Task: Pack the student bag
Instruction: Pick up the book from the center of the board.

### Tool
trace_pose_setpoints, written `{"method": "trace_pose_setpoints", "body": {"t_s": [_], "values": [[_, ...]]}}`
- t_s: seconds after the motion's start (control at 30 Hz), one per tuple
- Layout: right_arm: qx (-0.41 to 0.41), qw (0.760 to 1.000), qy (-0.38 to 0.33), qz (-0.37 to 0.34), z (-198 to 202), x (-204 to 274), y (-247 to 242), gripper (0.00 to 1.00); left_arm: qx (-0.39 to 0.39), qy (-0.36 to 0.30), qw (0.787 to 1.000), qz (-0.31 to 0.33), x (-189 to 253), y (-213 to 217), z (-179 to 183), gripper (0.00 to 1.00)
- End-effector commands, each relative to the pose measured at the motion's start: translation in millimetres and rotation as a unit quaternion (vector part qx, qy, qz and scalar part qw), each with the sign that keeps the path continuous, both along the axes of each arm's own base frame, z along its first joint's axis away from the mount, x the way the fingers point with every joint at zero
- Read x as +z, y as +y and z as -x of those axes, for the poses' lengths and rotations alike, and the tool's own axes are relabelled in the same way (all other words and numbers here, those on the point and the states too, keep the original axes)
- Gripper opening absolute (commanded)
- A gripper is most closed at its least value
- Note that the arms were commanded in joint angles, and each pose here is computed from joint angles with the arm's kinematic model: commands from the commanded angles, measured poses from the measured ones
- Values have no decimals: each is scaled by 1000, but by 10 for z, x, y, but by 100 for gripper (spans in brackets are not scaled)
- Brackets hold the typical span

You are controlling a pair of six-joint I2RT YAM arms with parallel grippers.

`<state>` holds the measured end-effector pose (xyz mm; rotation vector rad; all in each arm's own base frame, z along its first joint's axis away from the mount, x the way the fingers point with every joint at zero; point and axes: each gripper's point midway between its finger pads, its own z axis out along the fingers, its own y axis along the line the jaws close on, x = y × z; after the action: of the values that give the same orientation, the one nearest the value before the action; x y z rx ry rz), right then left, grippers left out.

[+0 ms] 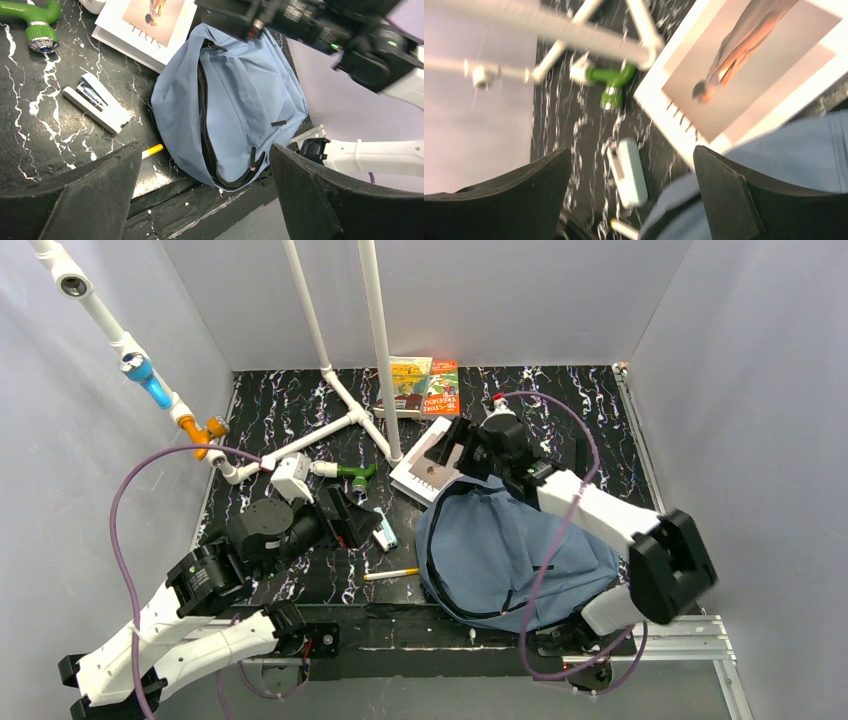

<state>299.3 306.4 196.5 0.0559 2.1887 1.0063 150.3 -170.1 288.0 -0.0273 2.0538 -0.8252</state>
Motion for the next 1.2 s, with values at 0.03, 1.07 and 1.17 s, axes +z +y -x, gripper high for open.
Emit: {"method": "trace_pose_setpoints", "body": {"t_s": [0.03, 1.07, 1.17], "values": [[-101, 986, -14, -132, -943, 319, 279, 98, 1, -8, 1000, 8, 31, 76, 42, 98], [-219, 970, 108, 17, -2566, -1274, 542, 88, -10, -58, 998, 10, 318, 201, 86, 98], [-210, 971, 115, 25, -2582, -1365, 598, 88, -12, -60, 998, 13, 344, 188, 88, 98]]}}
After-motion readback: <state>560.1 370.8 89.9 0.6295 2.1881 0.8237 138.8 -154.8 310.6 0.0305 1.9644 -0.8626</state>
